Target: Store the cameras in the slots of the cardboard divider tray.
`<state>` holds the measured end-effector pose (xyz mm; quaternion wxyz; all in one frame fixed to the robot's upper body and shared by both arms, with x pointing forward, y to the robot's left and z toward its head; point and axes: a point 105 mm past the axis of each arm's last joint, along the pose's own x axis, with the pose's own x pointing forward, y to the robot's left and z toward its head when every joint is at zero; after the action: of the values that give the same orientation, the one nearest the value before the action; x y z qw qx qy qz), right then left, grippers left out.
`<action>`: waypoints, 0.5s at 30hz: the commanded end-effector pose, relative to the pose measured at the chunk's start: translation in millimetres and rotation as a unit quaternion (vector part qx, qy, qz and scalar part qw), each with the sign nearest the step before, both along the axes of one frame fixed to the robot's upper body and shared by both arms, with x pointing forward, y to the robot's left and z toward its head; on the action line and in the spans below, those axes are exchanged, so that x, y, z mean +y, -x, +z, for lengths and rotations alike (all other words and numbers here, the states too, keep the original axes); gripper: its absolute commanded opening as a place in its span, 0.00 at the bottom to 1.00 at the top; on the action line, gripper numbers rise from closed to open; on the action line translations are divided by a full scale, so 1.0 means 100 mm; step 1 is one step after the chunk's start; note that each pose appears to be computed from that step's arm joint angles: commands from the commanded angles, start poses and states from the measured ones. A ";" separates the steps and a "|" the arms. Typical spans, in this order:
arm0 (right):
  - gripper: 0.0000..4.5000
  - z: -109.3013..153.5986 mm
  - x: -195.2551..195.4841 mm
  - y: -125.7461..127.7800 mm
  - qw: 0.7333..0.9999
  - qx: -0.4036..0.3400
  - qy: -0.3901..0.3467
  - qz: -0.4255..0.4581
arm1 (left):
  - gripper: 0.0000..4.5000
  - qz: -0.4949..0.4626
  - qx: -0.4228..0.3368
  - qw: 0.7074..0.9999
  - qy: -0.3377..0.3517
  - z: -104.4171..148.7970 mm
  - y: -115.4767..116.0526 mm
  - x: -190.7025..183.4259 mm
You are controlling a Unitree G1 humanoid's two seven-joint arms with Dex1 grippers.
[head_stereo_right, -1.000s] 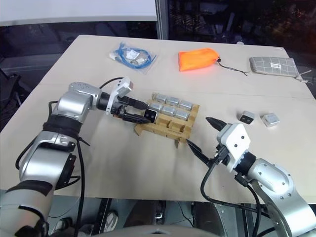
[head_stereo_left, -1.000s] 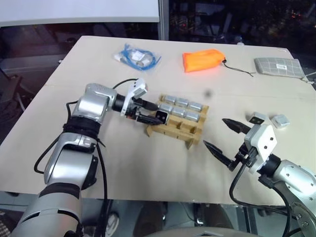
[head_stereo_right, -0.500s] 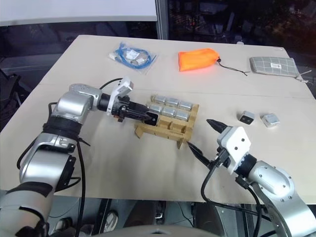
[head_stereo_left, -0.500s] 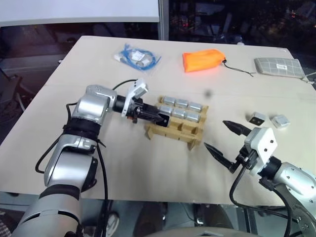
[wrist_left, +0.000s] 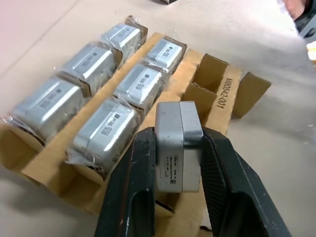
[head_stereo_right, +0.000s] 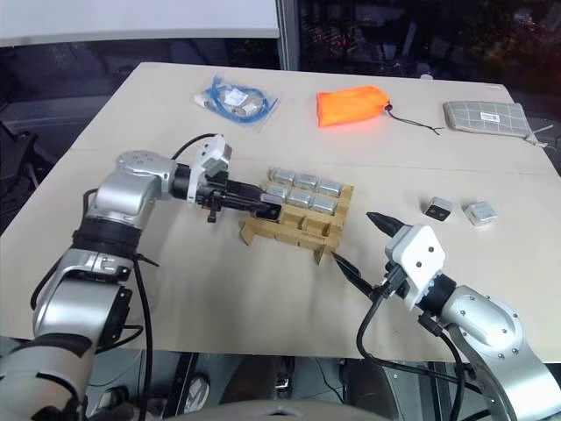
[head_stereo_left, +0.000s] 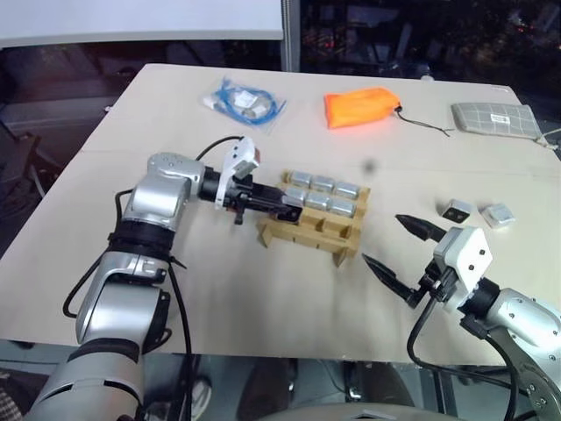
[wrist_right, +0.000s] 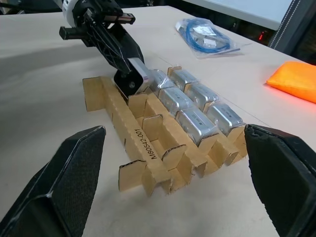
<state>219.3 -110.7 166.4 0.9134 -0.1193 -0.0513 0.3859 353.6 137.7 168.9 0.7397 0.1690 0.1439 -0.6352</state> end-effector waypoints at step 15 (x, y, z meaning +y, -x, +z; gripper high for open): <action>1.00 0.12 0.01 0.02 1.000 -0.028 0.001 -0.001 | 0.15 -0.074 -0.111 0.990 -0.047 -0.05 0.01 0.07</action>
<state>220.5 -111.0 167.6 0.9143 -0.1206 -0.0536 0.3830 352.6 144.4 163.7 0.6993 0.2735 0.0776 -0.6558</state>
